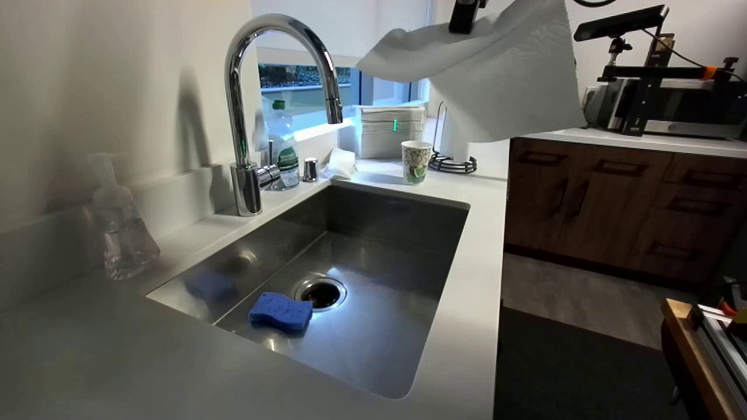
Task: Wipe the kitchen faucet to with the paper towel
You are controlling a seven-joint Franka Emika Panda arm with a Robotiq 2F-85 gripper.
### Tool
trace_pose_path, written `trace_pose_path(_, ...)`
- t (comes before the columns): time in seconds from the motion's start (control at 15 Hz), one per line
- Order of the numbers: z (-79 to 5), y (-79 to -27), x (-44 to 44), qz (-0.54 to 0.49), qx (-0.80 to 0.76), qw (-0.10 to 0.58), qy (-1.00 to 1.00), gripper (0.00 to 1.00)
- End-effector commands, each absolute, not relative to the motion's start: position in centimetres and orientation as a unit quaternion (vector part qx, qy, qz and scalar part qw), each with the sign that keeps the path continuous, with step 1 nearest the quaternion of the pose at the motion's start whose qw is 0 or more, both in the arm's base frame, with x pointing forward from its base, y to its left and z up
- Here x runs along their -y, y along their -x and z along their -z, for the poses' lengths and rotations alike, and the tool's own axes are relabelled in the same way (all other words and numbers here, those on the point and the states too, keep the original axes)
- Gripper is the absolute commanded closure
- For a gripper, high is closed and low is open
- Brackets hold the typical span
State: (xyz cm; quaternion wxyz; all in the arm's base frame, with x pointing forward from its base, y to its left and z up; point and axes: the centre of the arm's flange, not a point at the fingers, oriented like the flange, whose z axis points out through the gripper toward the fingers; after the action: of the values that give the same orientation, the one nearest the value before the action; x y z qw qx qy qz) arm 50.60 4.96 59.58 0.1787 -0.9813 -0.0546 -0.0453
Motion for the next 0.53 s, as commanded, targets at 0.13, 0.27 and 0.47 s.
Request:
trace_pose_path(0.13, -58.8, -50.8, -5.0, 0.043, 0.071, 0.166, 0.983, 1.00)
trace_pose_path(0.27, -56.1, -51.6, -7.5, 0.027, 0.098, 0.160, 0.982, 1.00)
trace_pose_path(0.47, -52.8, -52.2, -13.4, 0.000, 0.163, 0.157, 0.974, 1.00)
